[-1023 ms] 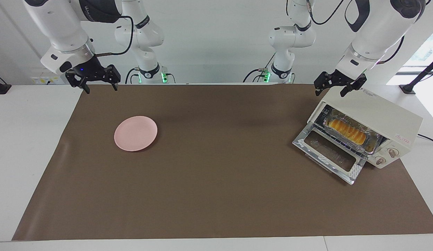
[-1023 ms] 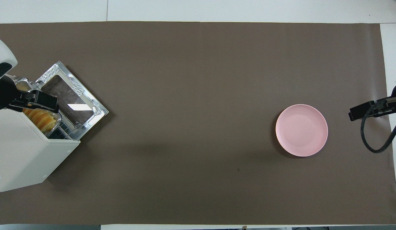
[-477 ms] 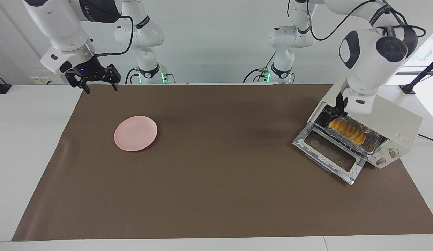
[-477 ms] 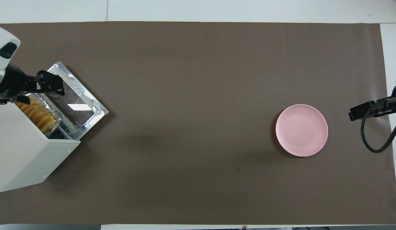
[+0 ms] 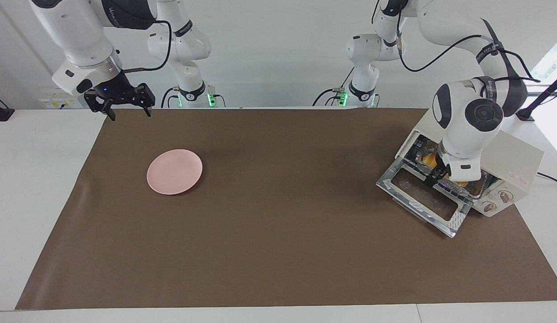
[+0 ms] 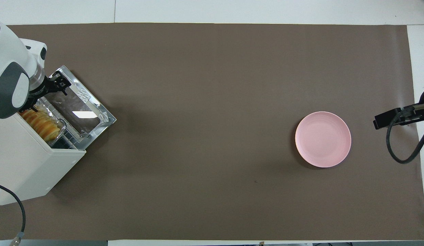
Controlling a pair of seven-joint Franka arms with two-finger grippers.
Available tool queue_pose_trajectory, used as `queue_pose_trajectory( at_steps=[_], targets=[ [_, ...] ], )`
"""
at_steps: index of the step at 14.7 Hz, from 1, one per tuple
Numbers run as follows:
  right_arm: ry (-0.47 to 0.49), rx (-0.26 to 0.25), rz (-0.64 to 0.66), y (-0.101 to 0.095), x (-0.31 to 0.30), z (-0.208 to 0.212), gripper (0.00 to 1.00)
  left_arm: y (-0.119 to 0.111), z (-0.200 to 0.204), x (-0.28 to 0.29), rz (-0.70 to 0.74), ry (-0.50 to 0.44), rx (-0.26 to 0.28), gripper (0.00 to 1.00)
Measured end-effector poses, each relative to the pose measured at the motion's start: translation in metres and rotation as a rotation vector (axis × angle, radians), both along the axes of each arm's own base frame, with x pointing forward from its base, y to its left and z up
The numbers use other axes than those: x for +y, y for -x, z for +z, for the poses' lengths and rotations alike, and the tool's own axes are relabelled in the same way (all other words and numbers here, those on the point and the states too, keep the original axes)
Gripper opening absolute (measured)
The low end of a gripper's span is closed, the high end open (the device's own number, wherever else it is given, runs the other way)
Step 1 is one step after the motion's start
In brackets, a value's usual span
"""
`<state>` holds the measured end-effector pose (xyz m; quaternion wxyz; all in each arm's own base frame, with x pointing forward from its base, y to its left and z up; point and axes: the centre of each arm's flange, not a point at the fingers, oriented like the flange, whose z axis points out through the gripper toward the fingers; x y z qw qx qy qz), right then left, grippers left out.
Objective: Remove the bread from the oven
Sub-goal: 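Reach into the toaster oven and grasp the foil tray with the left gripper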
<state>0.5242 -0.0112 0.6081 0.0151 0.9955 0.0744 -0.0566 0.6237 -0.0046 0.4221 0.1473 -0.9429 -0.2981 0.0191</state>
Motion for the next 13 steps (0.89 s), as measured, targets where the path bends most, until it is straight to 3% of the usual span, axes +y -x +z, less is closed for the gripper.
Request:
queue_pose_trajectory(
  at_steps=[2,5,12,13],
  targets=[
    [0.0,0.0,0.0,0.0,0.0,0.0,1.0,0.002,-0.017,0.01,-0.003,-0.006,-0.013,1.0],
    [0.0,0.0,0.0,0.0,0.0,0.0,1.0,0.006,-0.033,0.019,0.001,-0.003,-0.02,0.86],
    [0.0,0.0,0.002,0.0,0.001,0.0,1.0,0.006,-0.038,0.001,-0.034,0.005,-0.027,0.04],
    [0.0,0.0,0.002,0.0,0.001,0.0,1.0,0.003,-0.03,-0.015,-0.055,0.009,-0.034,0.02]
  ],
)
